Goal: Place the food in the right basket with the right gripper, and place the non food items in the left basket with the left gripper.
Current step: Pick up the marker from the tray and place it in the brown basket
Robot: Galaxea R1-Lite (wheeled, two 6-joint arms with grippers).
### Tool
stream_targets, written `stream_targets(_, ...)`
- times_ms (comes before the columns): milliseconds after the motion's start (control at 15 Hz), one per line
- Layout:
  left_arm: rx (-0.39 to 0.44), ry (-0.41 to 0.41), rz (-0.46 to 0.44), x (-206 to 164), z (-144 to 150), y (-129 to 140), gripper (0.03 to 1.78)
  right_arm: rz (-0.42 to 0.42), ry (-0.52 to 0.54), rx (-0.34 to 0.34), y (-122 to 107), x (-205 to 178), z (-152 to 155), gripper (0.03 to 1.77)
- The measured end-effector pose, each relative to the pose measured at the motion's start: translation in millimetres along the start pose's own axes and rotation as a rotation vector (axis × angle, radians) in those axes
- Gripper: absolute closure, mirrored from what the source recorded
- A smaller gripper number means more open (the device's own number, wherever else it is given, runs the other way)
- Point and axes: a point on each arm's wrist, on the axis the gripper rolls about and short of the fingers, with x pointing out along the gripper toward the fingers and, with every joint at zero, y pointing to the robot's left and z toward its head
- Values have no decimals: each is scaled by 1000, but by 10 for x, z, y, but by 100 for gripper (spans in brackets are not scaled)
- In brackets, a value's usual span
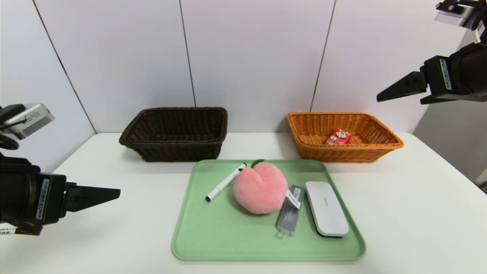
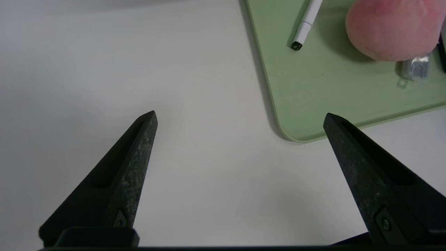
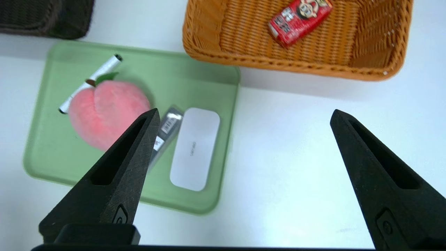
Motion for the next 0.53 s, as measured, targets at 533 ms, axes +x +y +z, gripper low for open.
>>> stream_targets(533,-13,57,-83,391,367,-331,12,47,108,-67,186,-129,-457,11)
